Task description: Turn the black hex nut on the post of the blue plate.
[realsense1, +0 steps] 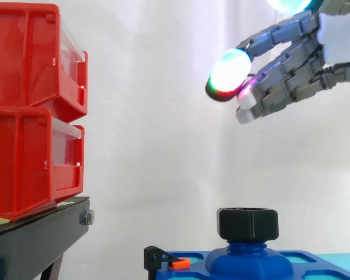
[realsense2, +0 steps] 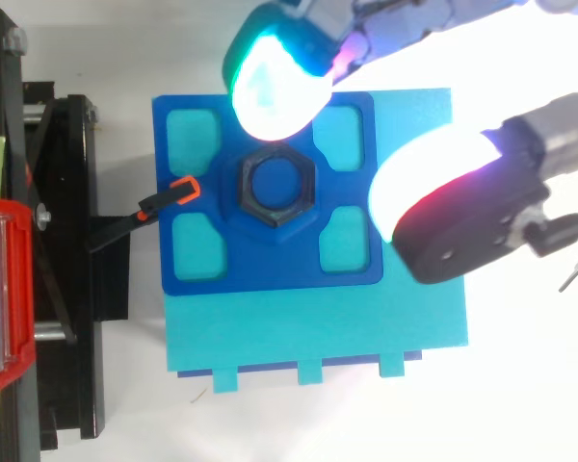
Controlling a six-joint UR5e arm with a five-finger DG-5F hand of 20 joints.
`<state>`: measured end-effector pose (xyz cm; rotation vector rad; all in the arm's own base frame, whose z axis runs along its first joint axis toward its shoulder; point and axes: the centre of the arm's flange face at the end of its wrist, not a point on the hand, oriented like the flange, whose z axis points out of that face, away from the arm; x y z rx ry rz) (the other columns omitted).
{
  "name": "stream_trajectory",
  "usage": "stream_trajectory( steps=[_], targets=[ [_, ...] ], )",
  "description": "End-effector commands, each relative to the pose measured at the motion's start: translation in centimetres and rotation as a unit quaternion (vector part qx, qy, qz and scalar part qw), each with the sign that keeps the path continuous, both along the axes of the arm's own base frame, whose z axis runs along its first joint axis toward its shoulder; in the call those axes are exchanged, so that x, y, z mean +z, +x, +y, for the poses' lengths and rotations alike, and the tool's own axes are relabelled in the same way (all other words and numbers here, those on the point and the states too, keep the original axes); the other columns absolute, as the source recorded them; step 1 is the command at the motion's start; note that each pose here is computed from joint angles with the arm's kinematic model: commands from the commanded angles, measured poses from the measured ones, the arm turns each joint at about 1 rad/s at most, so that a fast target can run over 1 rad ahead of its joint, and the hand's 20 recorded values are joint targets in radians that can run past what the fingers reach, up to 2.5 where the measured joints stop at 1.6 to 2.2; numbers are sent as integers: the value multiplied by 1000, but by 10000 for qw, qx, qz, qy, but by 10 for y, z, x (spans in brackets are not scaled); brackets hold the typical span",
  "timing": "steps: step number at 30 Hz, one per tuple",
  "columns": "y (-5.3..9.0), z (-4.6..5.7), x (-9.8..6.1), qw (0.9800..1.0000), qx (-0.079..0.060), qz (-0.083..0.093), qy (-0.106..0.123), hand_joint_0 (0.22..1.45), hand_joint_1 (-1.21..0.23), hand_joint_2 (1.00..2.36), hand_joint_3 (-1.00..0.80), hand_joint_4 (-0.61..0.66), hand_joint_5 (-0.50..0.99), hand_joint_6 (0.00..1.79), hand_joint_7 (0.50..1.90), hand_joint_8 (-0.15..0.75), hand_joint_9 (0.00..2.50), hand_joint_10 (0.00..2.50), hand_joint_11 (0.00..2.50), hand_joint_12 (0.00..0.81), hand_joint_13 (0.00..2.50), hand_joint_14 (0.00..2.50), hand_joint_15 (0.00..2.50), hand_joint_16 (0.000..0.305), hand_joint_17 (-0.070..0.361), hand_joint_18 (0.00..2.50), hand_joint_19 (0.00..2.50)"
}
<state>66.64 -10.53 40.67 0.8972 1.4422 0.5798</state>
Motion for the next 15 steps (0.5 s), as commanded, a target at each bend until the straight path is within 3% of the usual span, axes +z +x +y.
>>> stream_trajectory(
  steps=[1, 6, 7, 9, 11, 15],
  targets=[
    [13, 2, -16, 9999, 64, 41, -90, 499, -462, 1001, -488, 170, -197, 502, 769, 261, 627, 9, 274, 372, 375, 2, 74, 57, 127, 180, 64],
    [30, 6, -35, 9997, 197, 75, -102, 499, -461, 1001, -490, 173, -195, 502, 767, 261, 628, 9, 283, 371, 379, 1, 76, 56, 127, 181, 61],
    [36, 9, -38, 9996, 274, 45, -101, 499, -460, 1001, -489, 176, -195, 502, 765, 258, 630, 9, 281, 371, 378, 2, 75, 56, 127, 182, 60],
    [37, 10, -38, 9993, 339, 21, -139, 499, -460, 1001, -489, 175, -194, 502, 768, 260, 632, 9, 289, 370, 379, 3, 79, 56, 127, 182, 62],
    [39, 11, -40, 9992, 343, -10, -190, 500, -458, 1000, -491, 185, -191, 502, 768, 260, 633, 9, 282, 369, 379, 3, 79, 56, 126, 183, 61],
    [47, 13, -57, 9986, 397, 101, -335, 500, -457, 1000, -489, 185, -188, 502, 769, 260, 639, 9, 292, 369, 382, 3, 73, 56, 126, 183, 60]
  ],
)
